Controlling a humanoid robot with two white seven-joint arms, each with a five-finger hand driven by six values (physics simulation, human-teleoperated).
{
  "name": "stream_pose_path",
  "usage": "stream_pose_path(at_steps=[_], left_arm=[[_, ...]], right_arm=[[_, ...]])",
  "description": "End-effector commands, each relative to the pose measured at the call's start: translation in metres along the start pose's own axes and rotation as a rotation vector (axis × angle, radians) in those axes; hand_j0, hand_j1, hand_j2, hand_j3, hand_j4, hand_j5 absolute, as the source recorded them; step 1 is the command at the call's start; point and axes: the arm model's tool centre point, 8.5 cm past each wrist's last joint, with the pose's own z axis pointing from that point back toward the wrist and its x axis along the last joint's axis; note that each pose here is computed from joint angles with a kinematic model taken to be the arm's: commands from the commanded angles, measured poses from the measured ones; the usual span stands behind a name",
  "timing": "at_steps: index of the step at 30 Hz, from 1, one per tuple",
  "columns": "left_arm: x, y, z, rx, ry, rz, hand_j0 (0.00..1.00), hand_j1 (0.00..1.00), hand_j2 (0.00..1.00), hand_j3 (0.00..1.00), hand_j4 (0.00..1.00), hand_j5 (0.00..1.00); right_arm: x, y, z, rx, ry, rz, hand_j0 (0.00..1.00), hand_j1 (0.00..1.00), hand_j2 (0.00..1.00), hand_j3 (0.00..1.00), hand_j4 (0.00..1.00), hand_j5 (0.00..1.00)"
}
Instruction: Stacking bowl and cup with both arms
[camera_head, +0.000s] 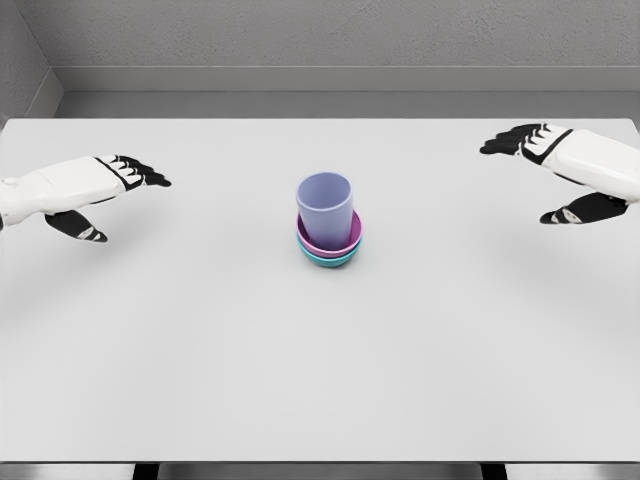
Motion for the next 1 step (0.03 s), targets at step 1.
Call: stream_pose_path(at_steps=[1], left_arm=[[-0.0004,0.0008,0.0002,0.005,0.001,0.005,1.00,1.00,1.00,1.00,1.00,1.00]], right_arm=[[-0.0001,-0.0013,0.0006,-0.006,0.000,-0.005,1.00,1.00,1.00,1.00,1.00,1.00]])
